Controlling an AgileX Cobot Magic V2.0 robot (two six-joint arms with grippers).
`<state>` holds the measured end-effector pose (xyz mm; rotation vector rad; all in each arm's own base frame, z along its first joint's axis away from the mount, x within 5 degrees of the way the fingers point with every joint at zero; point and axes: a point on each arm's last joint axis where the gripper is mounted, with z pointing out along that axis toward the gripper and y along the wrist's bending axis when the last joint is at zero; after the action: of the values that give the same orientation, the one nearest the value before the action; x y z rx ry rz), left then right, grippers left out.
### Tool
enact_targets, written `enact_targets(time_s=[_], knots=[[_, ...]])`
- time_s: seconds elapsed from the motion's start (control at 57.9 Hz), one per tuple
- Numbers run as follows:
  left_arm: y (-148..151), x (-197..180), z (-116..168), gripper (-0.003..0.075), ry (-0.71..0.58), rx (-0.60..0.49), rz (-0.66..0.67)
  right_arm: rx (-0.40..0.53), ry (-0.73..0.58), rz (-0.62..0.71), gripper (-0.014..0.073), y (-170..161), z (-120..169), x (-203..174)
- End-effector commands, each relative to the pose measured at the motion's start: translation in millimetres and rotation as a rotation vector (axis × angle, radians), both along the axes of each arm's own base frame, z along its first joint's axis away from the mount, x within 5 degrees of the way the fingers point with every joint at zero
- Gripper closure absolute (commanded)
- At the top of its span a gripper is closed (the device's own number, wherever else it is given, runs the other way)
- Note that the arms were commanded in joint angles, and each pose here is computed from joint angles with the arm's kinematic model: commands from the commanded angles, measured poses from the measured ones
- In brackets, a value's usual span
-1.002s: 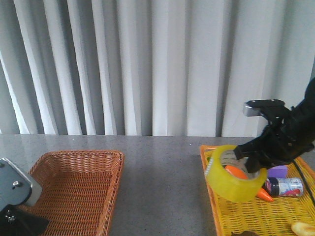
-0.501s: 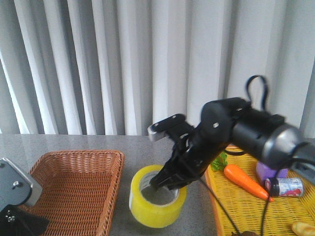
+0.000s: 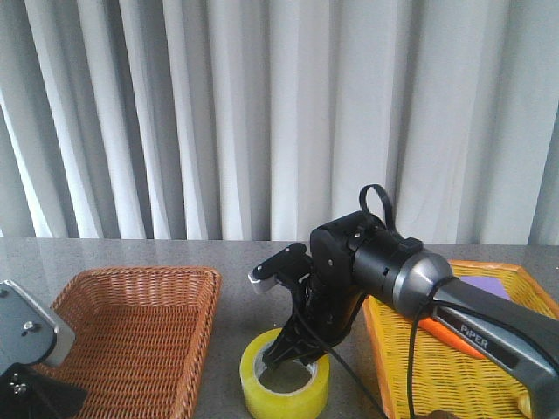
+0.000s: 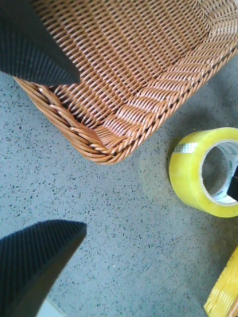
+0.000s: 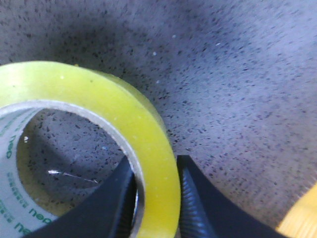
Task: Transfer tape with both arms
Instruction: 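Carry the tape roll toward the table center and set it down, then open the right gripper and withdraw it back over the tray, then reach the left gripper down onto the tape roll's rim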
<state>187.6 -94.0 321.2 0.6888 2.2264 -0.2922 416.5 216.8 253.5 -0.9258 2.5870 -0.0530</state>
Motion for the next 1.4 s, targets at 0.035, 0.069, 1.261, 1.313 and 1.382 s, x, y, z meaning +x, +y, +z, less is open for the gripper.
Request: enact_targets(time_s=[0.035, 0.069, 1.261, 1.313, 1.382], knots=[[-2, 2, 18, 0.0185, -0.092, -0.062, 0.011, 0.069, -0.138, 0.027, 0.0333, -2, 47, -3], [-2, 2, 18, 0.0185, -0.091, -0.062, 0.011, 0.072, -0.14, 0.027, 0.0301, -2, 49, -3], [-21, 43, 13, 0.0186, -0.052, -0.047, 0.015, 0.404, -0.494, -0.26, 0.024, -165, 106, -249], [-27, 50, 17, 0.0186, -0.054, -0.044, 0.001, 0.415, -0.511, -0.261, 0.024, -169, 103, -263], [-37, 59, 21, 0.0186, -0.047, -0.038, -0.023, 0.433, -0.53, -0.26, 0.024, -174, 99, -279]])
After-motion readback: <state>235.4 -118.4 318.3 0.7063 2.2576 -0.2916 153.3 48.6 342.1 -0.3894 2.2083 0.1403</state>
